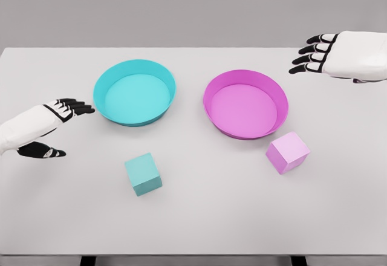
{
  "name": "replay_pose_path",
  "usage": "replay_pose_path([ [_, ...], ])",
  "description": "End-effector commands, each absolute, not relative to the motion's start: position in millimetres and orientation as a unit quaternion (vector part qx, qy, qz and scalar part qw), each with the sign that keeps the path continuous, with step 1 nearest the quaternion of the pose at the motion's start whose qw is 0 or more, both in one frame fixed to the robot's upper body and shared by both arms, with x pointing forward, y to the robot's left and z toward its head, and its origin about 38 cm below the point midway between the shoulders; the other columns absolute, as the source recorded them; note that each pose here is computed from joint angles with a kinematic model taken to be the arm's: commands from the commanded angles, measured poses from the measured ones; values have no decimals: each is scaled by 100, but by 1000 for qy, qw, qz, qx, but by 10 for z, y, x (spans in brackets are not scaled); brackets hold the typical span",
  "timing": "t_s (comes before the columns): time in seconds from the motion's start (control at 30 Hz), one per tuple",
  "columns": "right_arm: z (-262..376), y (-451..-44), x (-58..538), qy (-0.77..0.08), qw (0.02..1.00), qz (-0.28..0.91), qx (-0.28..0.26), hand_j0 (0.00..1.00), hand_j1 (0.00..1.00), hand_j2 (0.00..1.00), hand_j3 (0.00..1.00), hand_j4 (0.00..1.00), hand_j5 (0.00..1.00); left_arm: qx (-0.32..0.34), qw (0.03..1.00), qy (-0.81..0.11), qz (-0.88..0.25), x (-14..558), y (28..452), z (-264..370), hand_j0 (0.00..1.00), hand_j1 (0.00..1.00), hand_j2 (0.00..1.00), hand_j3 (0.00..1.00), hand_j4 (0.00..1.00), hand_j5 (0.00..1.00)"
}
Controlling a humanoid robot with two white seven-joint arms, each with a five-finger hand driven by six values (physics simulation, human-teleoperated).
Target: Place the blocks in the corresponding plates according to their colors
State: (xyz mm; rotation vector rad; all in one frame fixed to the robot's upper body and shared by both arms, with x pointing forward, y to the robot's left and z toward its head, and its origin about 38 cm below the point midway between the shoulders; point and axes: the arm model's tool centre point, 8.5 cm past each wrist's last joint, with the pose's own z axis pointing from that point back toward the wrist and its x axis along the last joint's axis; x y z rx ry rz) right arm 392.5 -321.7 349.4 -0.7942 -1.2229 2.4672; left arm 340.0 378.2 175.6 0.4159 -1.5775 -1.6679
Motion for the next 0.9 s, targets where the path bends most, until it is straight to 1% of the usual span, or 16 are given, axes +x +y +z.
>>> replay_pose_path([
  [0.0, 3501, -3223, 3925, -423, 139, 852, -276, 100, 100, 100, 100, 100, 100, 163, 395, -617, -661, 3395, 3787, 1743, 100, 100, 100, 100, 100, 100],
  [0.1, 3562, -3225, 3928, -425, 136, 850, -281, 100, 100, 100, 100, 100, 100, 165, 393, -616, -662, 3402, 3795, 1767, 100, 100, 100, 100, 100, 100],
  [0.2, 3826, -3211, 3932, -437, 124, 838, -301, 100, 100, 100, 100, 100, 100, 164, 391, -620, -660, 3414, 3779, 1783, 100, 100, 100, 100, 100, 100],
  [0.23, 3862, -3206, 3905, -456, 131, 833, -286, 100, 100, 100, 100, 100, 100, 164, 390, -619, -661, 3418, 3785, 1798, 100, 100, 100, 100, 100, 100],
  [0.27, 3891, -3220, 3875, -473, 140, 827, -270, 100, 100, 100, 100, 100, 100, 175, 383, -611, -670, 3449, 3853, 1912, 100, 100, 100, 100, 100, 100],
  [0.3, 4000, -3239, 3857, -473, 135, 824, -281, 100, 100, 100, 100, 100, 100, 192, 371, -595, -687, 3487, 3967, 2111, 100, 100, 100, 100, 100, 100],
  [0.33, 4049, -3242, 3849, -473, 132, 823, -286, 100, 100, 100, 100, 100, 100, 194, 364, -590, -694, 3493, 3977, 2184, 100, 100, 100, 100, 100, 100],
  [0.37, 4012, -3238, 3851, -470, 134, 826, -281, 100, 100, 100, 100, 100, 100, 191, 350, -579, -712, 3501, 3931, 2274, 100, 100, 100, 100, 100, 100],
  [0.4, 3921, -3218, 3860, -466, 136, 832, -270, 100, 100, 100, 100, 100, 100, 174, 346, -574, -721, 3508, 3863, 2291, 100, 100, 100, 100, 100, 100],
  [0.47, 3766, -3178, 3873, -458, 140, 841, -251, 100, 100, 100, 100, 100, 100, 117, 337, -539, -763, 3561, 3670, 2314, 100, 100, 100, 100, 100, 100],
  [0.5, 3710, -3166, 3875, -455, 142, 845, -243, 100, 100, 100, 100, 100, 100, 99, 332, -535, -771, 3589, 3598, 2342, 100, 100, 100, 100, 100, 100],
  [0.57, 3639, -3138, 3876, -451, 142, 849, -234, 100, 100, 100, 100, 100, 100, 86, 311, -542, -776, 3654, 3447, 2452, 100, 100, 100, 100, 100, 100],
  [0.63, 3625, -3148, 3871, -449, 144, 851, -232, 100, 100, 100, 100, 100, 100, 64, 279, -546, -787, 3608, 3216, 2513, 100, 100, 100, 100, 100, 100],
  [0.7, 3583, -3158, 3867, -445, 147, 854, -228, 100, 100, 100, 100, 100, 100, 47, 261, -539, -799, 3558, 3083, 2495, 100, 100, 100, 100, 100, 100],
  [0.77, 3748, -3283, 3854, -443, 152, 847, -254, 100, 100, 100, 100, 100, 100, 51, 252, -541, -801, 3591, 3041, 2556, 100, 100, 100, 100, 100, 100],
  [0.87, 3451, -3121, 3870, -439, 149, 861, -211, 100, 100, 100, 100, 100, 100, 47, 238, -557, -794, 3636, 2910, 2596, 100, 100, 100, 100, 100, 100],
])
